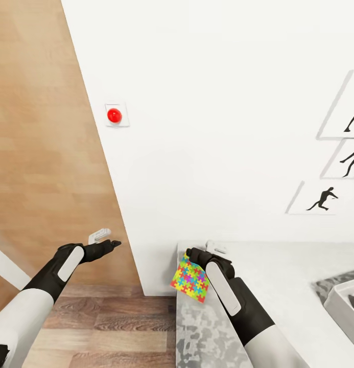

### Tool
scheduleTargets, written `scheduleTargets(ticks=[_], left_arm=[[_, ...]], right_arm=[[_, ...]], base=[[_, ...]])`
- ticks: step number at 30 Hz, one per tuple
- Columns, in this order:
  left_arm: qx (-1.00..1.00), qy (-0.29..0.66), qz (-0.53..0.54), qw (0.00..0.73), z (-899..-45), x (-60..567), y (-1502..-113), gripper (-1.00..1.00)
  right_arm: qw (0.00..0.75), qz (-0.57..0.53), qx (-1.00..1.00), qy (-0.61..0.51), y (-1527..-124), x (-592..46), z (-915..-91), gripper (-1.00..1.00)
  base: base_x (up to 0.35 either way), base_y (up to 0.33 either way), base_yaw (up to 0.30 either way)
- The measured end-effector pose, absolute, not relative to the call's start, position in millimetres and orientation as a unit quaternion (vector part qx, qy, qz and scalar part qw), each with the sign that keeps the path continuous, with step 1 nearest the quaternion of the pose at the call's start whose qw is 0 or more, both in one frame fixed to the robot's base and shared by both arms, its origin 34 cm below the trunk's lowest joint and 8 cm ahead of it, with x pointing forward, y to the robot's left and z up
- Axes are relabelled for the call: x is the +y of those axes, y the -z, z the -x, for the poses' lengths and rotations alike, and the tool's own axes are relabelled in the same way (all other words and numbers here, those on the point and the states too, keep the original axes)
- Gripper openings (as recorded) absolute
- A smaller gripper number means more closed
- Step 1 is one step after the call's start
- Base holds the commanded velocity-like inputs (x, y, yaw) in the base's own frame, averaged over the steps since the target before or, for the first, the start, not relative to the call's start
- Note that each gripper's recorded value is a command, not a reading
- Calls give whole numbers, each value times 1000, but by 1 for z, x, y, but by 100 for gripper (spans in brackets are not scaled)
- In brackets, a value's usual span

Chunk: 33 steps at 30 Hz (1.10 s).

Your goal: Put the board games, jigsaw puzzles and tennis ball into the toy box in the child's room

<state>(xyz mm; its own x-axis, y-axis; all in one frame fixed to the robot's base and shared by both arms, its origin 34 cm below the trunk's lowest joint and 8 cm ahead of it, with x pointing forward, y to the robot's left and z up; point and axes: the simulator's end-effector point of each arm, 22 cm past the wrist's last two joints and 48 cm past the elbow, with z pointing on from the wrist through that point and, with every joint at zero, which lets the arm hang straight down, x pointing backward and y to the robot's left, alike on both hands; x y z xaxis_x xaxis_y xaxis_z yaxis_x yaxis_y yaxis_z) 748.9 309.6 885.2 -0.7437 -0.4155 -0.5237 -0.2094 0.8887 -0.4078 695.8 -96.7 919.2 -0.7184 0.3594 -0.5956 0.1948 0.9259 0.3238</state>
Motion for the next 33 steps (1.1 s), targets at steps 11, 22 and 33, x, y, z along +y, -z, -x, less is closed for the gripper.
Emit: scheduleTargets(ticks=[11,22,33], left_arm=[[919,164,170,316,-749,310,-886,100],[919,163,170,316,-749,310,-886,100],[917,178,165,316,-750,304,-885,100]], right_arm=[[345,-150,919,-120,-920,-96,-696,100],[345,-149,919,-121,-921,-96,-696,100],[342,-151,920,-120,-917,-96,-695,100]], base=[[0,39,-19],[0,1,0],[0,0,0]])
